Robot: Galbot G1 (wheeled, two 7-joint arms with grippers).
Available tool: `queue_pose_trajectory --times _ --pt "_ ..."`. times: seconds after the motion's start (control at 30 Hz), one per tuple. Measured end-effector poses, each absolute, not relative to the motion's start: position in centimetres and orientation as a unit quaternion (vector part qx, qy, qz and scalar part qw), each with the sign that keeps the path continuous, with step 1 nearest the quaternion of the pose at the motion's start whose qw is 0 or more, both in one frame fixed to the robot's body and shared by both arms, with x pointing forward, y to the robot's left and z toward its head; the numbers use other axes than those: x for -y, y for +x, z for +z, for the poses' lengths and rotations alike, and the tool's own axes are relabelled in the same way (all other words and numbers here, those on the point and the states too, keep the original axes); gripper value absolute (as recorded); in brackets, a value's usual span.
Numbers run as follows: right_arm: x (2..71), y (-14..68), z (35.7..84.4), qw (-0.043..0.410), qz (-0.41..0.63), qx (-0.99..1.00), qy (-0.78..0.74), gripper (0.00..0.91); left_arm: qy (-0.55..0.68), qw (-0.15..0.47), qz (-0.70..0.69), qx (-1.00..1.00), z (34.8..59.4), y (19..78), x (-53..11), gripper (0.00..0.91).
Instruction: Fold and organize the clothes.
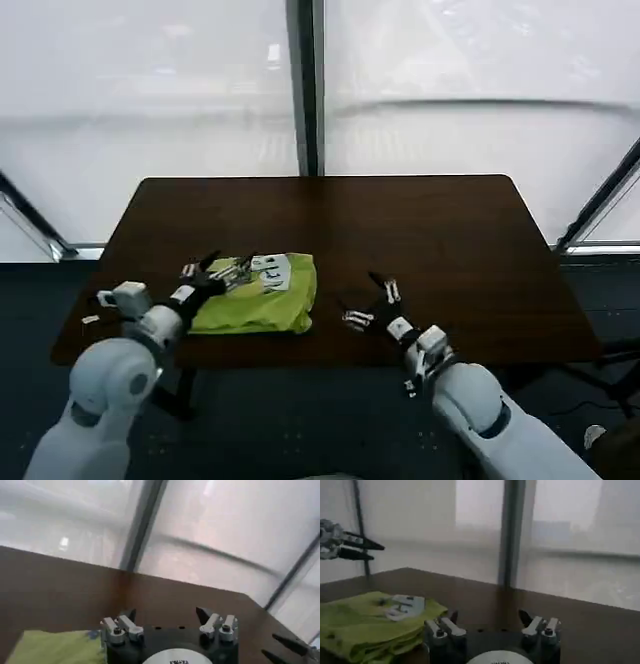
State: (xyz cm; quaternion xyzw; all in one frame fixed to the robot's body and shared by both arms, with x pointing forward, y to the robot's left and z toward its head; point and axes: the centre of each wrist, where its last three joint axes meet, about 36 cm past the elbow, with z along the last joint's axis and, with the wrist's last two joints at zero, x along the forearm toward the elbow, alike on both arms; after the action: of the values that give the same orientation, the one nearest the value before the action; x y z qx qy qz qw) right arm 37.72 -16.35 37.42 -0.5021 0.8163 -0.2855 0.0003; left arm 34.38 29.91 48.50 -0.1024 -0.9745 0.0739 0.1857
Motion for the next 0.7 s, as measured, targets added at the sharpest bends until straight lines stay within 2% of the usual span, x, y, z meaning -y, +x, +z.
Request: queue_pose_trajectory --times 0.13,0.17,0.2,0.23,0.4,0.57,0.7 --pt "17.2 37.9 37.6 -0.004 -0.281 -0.825 -0.49 0.0 -0.101 0.187 0.074 0.974 48.4 34.5 -30.0 0.878" --pt "17.4 38.0 37.5 -0.005 -0.281 -0.83 -0.482 0.293 -0.101 0.187 0.074 0.974 48.4 34.5 -30.0 0.878" --pt "17.6 38.0 37.5 -0.005 -0.279 -0.833 -0.478 0.293 -0.101 0.187 0.074 0.974 48.3 34.5 -30.0 0.878" --pt "17.7 38.0 37.5 -0.005 -0.277 -0.835 -0.476 0.878 -0.1 0.188 0.073 0.974 48.2 34.6 -30.0 0.878" --pt "18.7 37.5 37.8 0.002 -0.232 -0.852 -0.47 0.878 -0.096 0.194 0.073 0.974 47.8 34.8 -30.2 0.878" --pt "20.6 36.0 38.0 0.028 -0.15 -0.875 -0.459 0.878 -0.095 0.182 0.051 0.977 47.2 35.0 -30.7 0.878" --pt "21.5 34.3 38.1 0.019 -0.08 -0.917 -0.39 0.878 -0.089 0.163 0.03 0.982 46.5 35.2 -31.0 0.878"
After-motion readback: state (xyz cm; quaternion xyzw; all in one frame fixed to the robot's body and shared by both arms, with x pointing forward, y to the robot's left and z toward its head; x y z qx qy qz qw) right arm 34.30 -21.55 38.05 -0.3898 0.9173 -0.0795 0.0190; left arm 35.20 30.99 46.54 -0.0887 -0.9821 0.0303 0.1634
